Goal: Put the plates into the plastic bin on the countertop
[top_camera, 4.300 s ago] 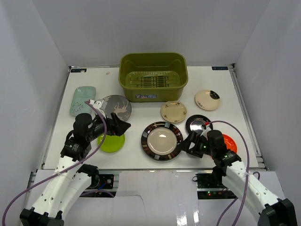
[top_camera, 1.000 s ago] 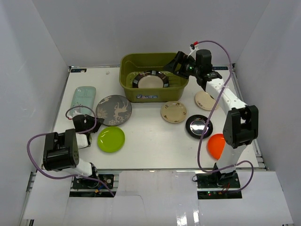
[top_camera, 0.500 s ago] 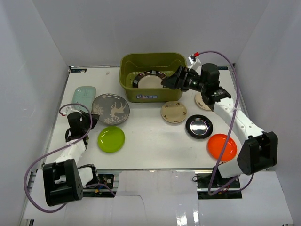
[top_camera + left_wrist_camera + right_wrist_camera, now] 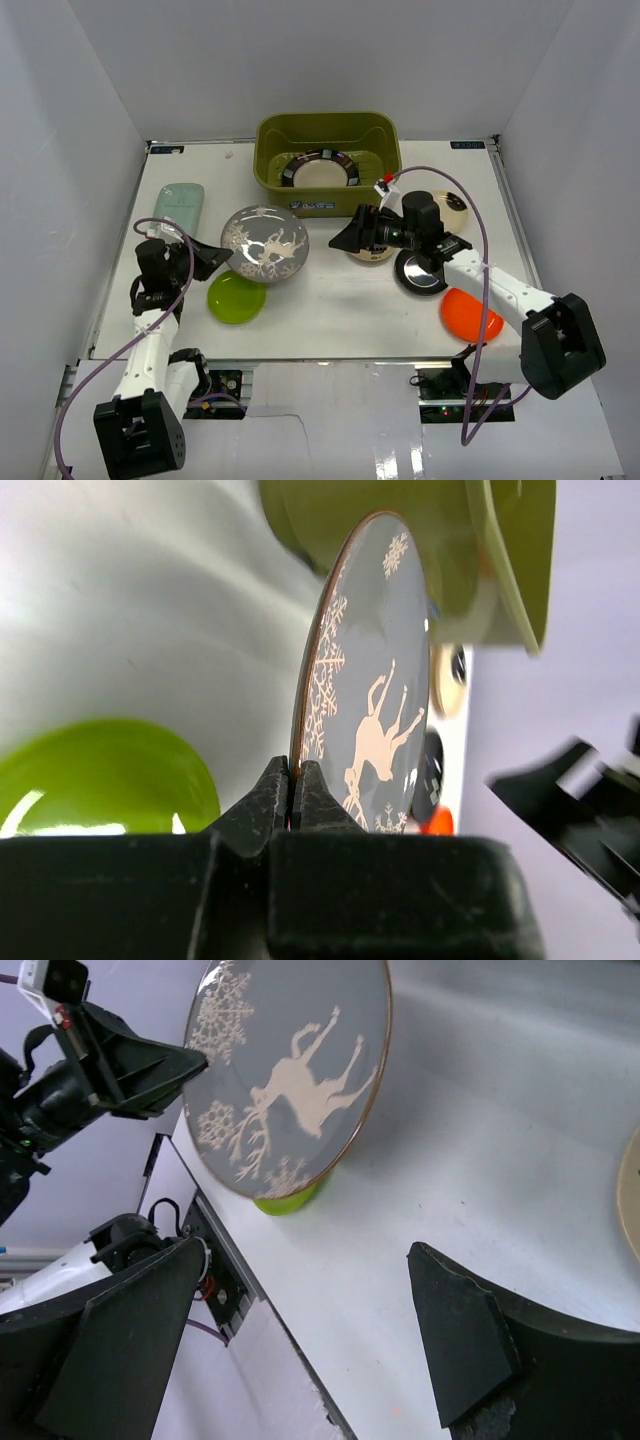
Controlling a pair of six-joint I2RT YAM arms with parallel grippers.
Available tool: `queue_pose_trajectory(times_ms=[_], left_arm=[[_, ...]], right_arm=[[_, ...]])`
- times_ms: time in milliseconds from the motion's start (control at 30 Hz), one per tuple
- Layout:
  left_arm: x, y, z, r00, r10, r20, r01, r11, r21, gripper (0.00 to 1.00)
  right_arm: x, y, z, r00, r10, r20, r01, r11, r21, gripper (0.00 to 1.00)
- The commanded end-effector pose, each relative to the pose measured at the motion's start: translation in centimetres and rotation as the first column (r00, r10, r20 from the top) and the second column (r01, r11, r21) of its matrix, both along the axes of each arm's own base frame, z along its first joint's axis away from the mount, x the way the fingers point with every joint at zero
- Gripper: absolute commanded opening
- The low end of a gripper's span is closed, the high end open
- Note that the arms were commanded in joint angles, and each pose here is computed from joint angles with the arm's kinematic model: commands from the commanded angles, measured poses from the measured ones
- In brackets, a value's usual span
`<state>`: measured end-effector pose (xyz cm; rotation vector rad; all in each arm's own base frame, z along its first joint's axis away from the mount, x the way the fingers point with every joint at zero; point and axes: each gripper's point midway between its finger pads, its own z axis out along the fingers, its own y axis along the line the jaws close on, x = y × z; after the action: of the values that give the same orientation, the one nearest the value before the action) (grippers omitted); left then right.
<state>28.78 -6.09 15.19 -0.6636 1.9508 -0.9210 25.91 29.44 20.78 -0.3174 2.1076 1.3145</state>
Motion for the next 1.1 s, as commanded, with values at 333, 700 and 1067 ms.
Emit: queue_pose_trajectory(times_ms=[333, 700, 1067], left_arm=[[-6.0, -7.7, 6.2, 0.851, -0.498, 0.167, 0.519, 0.845, -0.127, 0.0], [-3.5, -7.0, 7.0, 0.879, -0.456, 0.141, 0.467, 0.882, -0.061, 0.32], [5.8, 3.2, 5.2, 0.99, 0.142, 0.015, -0.142, 0.978, 0.154, 0.83]], right_arm=[[-2.4, 3.8, -4.5, 0.993, 0.082, -0.081, -0.079, 0.996, 0.042, 0.9], [-0.7, 4.4, -1.3, 1.0, -0.006, -0.023, 0.009, 0.992, 0.125, 0.08], [7.8, 1.4, 13.6, 0.964, -0.131, 0.233, 0.078, 0.971, 0.225, 0.08]])
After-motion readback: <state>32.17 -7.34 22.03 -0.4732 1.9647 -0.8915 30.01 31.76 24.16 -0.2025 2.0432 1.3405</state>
